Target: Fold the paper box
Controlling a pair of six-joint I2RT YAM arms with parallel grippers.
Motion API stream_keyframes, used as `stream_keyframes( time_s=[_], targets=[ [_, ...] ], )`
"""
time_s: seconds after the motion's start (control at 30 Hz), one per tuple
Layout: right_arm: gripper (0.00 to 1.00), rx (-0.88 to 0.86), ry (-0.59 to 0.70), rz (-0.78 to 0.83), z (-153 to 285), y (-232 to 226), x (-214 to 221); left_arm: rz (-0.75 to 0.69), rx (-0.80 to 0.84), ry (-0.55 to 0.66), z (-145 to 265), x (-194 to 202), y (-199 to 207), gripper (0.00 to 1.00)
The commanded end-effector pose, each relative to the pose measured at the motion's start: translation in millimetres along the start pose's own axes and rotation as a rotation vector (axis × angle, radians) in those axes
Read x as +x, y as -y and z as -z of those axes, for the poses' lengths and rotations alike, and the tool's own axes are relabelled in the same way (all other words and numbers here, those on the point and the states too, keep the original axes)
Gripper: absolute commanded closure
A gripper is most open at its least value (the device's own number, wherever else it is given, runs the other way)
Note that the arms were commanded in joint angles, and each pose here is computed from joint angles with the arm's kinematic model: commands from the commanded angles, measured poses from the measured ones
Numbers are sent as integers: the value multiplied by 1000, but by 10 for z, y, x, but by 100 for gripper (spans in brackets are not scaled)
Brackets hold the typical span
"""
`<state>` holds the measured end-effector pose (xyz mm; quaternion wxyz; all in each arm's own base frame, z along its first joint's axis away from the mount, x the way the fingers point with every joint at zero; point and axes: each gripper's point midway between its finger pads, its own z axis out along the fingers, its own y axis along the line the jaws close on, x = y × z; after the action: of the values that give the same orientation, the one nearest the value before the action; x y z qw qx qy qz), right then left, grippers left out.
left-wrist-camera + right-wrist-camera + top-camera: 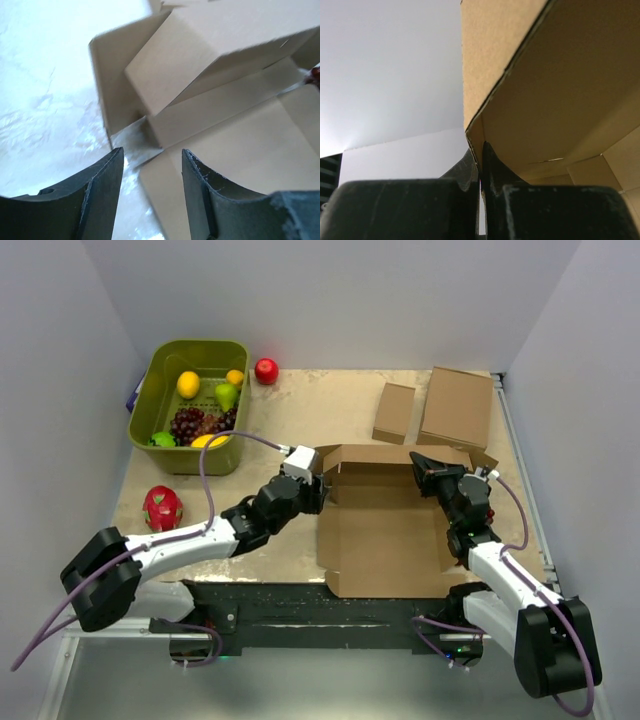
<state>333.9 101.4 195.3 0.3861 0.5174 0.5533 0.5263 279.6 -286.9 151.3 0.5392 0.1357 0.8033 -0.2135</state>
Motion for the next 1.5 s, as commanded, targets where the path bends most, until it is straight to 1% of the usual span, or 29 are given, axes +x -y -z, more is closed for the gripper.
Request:
stream_keyframes(
  time_s=[0.0, 0.07, 0.13, 0.23, 0.4, 0.43, 0.47, 0.5, 0.53, 0.57, 0.6, 0.67, 0.7, 0.77, 0.8, 0.83, 0.9, 0.93, 0.97, 1.17, 1.27, 1.33, 1.37, 1.4, 1.47],
  targets=[
    [100, 97, 24, -2, 7, 294, -54, 25, -109, 46, 115, -58, -216, 44],
    [100, 98, 24, -2, 8, 298, -54, 29, -134, 58, 165, -37, -278, 43],
    [100, 98, 24, -2, 6, 295, -54, 51, -145, 95, 221, -107, -311, 41],
    [100, 100, 24, 0, 1, 294, -54, 60, -150, 108, 269, -124, -339, 38],
    [100, 106, 26, 1, -11, 316, -59, 56, -81, 97, 198, -96, -198, 36],
    [100, 107, 26, 3, -13, 321, -60, 58, -70, 103, 171, -135, -159, 36],
    [100, 109, 26, 4, -16, 327, -60, 51, -71, 87, 121, -93, -145, 36],
    [100, 110, 28, 7, -19, 330, -63, 51, -66, 84, 95, -96, -122, 37],
    [100, 110, 28, 11, -18, 335, -64, 54, -58, 91, 64, -143, -89, 40],
    [100, 110, 28, 14, -18, 340, -64, 48, -58, 78, 17, -101, -80, 43],
    [100, 112, 26, 15, -21, 347, -60, 52, -47, 77, -11, -122, -58, 54],
    [100, 109, 27, 23, -23, 352, -65, 59, -41, 79, -64, -172, -25, 67],
    [100, 106, 25, 26, -23, 346, -59, 63, -36, 82, -75, -204, -12, 79],
    [100, 100, 25, 34, -23, 337, -63, 72, -20, 100, -94, -332, 54, 88],
    [100, 98, 25, 34, -24, 333, -63, 71, -3, 95, -101, -357, 92, 94],
    [100, 100, 24, 39, -22, 340, -58, 75, 9, 107, -109, -472, 144, 96],
    [100, 97, 25, 46, -17, 335, -62, 62, 19, 68, -137, -453, 188, 100],
    [100, 94, 27, 52, -12, 331, -67, 68, 29, 77, -144, -563, 237, 100],
    [100, 99, 47, 55, -14, 349, -104, 70, 46, 64, -156, -557, 274, 100],
    [100, 102, 72, 70, 12, 371, -150, 102, 103, 20, -171, -521, 411, 100],
    [100, 106, 70, 72, 15, 388, -147, 99, 95, 7, -174, -456, 384, 100],
    [100, 107, 70, 71, 20, 397, -150, 85, 60, -6, -150, -386, 295, 100],
    [100, 107, 70, 71, 22, 397, -150, 80, 25, -7, -134, -363, 218, 88],
    [100, 107, 70, 71, 25, 399, -150, 75, 9, -11, -105, -313, 163, 80],
    [100, 110, 68, 70, 30, 414, -144, 80, -6, 24, -7, -391, 102, 68]
  ],
)
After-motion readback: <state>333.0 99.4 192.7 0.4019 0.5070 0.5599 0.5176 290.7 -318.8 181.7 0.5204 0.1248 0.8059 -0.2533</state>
